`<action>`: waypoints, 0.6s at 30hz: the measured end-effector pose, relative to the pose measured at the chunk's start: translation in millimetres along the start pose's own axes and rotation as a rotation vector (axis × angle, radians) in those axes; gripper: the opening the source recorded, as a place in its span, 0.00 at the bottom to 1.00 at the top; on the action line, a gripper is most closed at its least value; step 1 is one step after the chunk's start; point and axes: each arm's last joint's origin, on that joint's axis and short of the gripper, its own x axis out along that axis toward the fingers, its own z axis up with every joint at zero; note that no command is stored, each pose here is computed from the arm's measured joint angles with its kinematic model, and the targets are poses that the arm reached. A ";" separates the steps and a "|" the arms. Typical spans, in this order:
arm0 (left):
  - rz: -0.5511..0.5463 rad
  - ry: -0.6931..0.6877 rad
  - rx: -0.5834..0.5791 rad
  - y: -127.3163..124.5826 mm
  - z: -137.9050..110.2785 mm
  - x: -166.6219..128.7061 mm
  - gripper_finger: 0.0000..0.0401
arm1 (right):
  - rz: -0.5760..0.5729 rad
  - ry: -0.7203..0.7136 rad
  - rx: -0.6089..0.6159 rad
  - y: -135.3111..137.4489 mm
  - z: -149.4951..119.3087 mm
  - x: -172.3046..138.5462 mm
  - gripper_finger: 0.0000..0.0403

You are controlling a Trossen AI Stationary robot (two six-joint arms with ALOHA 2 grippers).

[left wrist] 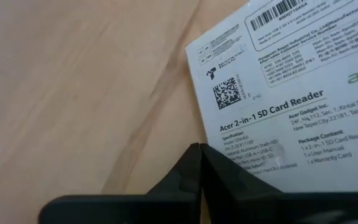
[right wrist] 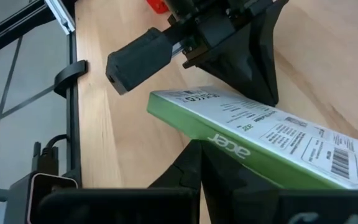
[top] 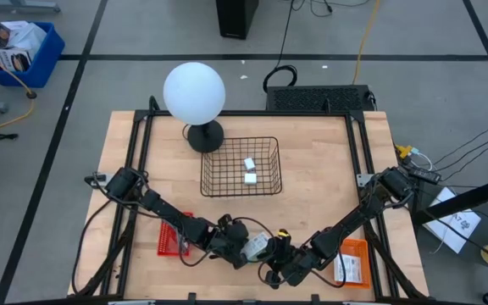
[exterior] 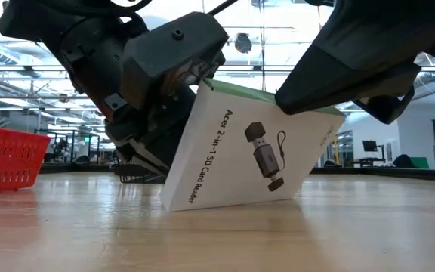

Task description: Pick and place items into bin

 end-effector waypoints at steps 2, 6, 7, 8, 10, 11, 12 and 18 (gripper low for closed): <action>0.003 -0.002 0.002 0.1 0.0 0.0 0.06 | -0.009 -0.013 -0.007 -0.2 0.4 0.0 0.00; -0.001 0.000 -0.004 -0.3 -0.3 -0.2 0.05 | -0.012 -0.020 -0.014 -0.2 0.7 0.0 0.00; -0.002 0.000 -0.003 -0.4 -0.2 -0.2 0.04 | -0.014 -0.021 -0.016 -0.4 0.8 0.2 0.00; -0.003 0.000 -0.004 -0.4 -0.2 -0.2 0.02 | -0.015 -0.023 -0.019 -0.7 1.3 0.5 0.00; -0.003 0.000 -0.010 -0.4 -0.2 -0.2 0.01 | -0.015 -0.024 -0.018 -0.8 1.8 0.7 0.00; -0.003 0.001 -0.013 -0.5 -0.2 -0.2 0.01 | -0.017 -0.029 -0.017 -0.9 2.0 0.7 0.00; -0.005 0.001 -0.016 -0.6 -0.2 -0.2 0.02 | -0.024 -0.039 -0.018 -1.0 2.4 0.7 0.00; -0.098 -0.045 -0.039 -13.8 5.3 -6.1 0.06 | -0.097 -0.060 -0.060 -9.2 0.9 5.3 0.00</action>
